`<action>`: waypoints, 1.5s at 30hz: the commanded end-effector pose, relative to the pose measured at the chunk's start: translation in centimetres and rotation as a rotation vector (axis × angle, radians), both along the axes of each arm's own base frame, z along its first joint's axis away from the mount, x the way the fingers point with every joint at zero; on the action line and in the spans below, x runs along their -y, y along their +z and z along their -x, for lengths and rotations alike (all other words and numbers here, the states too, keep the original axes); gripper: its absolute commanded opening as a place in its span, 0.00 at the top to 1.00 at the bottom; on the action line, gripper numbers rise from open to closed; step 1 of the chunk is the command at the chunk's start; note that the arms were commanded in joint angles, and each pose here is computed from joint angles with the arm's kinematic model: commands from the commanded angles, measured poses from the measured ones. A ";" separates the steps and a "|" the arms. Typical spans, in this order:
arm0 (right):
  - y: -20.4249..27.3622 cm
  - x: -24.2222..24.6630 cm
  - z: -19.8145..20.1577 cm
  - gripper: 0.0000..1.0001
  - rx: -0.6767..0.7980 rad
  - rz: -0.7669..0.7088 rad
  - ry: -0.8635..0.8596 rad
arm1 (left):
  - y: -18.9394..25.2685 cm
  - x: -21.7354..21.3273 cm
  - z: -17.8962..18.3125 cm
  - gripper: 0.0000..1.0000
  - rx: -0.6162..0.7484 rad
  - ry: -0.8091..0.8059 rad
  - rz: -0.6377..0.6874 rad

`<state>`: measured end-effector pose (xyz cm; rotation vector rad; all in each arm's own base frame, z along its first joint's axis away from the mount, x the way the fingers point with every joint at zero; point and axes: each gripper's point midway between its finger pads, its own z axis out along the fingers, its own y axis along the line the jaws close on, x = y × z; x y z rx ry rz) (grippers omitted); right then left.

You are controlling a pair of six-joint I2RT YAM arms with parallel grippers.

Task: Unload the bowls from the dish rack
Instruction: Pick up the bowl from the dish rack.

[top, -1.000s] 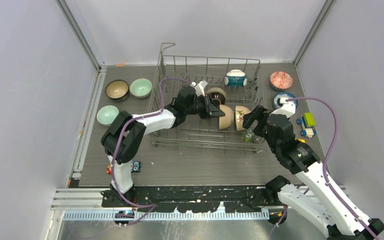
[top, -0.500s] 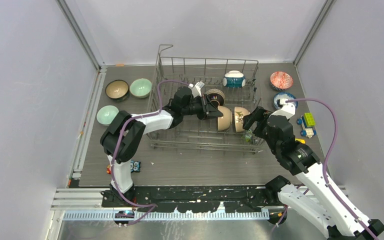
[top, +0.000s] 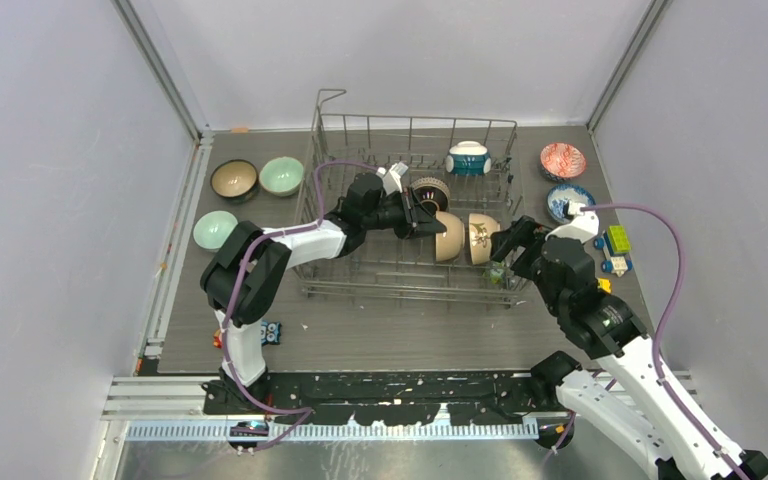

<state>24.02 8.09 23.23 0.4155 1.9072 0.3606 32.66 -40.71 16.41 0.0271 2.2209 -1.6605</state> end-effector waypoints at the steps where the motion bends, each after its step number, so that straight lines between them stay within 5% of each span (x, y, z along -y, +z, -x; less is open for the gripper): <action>1: 0.7 0.4 -0.2 0.09 0.027 -0.003 -0.027 | 8.0 0.5 0.3 1.00 0.199 -0.076 0.216; 9: -2.0 3.1 -0.9 0.09 -0.127 0.140 -0.183 | 9.5 0.9 0.6 1.00 0.190 -0.121 0.303; 20: -3.4 7.1 -1.5 0.09 -0.181 0.063 -0.370 | 10.4 1.0 1.0 1.00 0.181 -0.173 0.393; 45: -6.8 5.3 -3.0 0.40 -0.237 -0.038 -0.312 | 15.7 -0.2 1.8 1.00 0.262 -0.234 0.498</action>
